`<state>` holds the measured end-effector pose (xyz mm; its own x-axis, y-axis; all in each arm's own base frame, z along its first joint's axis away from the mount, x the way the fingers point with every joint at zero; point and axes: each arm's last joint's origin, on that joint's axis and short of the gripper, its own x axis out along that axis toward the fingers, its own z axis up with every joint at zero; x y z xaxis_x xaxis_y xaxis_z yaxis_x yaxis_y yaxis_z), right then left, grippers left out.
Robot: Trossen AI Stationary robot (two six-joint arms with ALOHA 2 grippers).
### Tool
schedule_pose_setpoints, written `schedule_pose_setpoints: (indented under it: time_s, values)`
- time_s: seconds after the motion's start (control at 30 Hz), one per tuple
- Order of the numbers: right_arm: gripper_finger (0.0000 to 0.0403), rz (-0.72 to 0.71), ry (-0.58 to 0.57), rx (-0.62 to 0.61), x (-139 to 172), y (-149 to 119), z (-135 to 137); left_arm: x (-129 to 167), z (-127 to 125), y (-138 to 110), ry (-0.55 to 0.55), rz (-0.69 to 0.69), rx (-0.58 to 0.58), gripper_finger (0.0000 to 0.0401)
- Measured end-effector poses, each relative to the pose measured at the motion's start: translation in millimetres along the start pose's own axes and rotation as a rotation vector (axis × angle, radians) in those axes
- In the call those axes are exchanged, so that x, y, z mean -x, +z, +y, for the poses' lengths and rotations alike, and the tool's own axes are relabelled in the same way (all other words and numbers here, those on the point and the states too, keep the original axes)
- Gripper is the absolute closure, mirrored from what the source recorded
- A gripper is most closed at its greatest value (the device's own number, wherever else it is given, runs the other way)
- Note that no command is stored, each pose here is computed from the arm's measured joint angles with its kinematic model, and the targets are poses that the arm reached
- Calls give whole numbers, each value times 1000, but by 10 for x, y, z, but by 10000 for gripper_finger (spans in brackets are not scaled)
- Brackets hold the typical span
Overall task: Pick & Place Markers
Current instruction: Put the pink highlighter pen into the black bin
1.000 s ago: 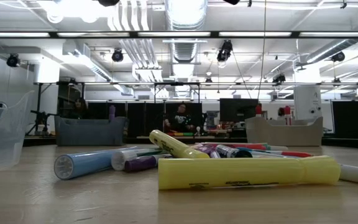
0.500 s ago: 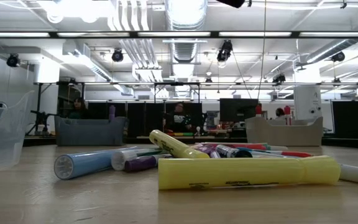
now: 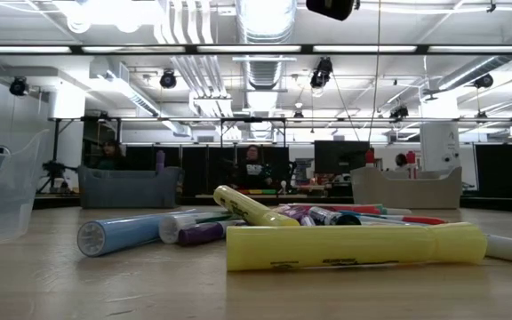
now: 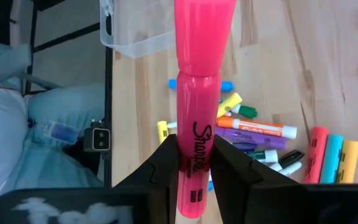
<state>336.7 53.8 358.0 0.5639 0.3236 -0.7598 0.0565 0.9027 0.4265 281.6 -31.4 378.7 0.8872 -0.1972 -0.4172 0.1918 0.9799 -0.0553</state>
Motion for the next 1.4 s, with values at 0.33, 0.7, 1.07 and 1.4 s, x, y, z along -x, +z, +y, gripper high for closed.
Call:
schedule_pose_setpoints:
  time_s: [0.33,0.7,1.07,1.4]
  values:
    - [335,0,2,11,-60,-18,-25,-152,10,20,-23,-37,-14,238]
    - [335,-17,18,31,-110,-17,-36,-286,6,19,-89,-54,-6,238]
    - [335,-23,30,34,-111,-9,-30,-389,10,-16,-119,-36,13,238]
    - [335,-19,32,35,-120,-15,-33,-376,3,9,-142,-55,21,257]
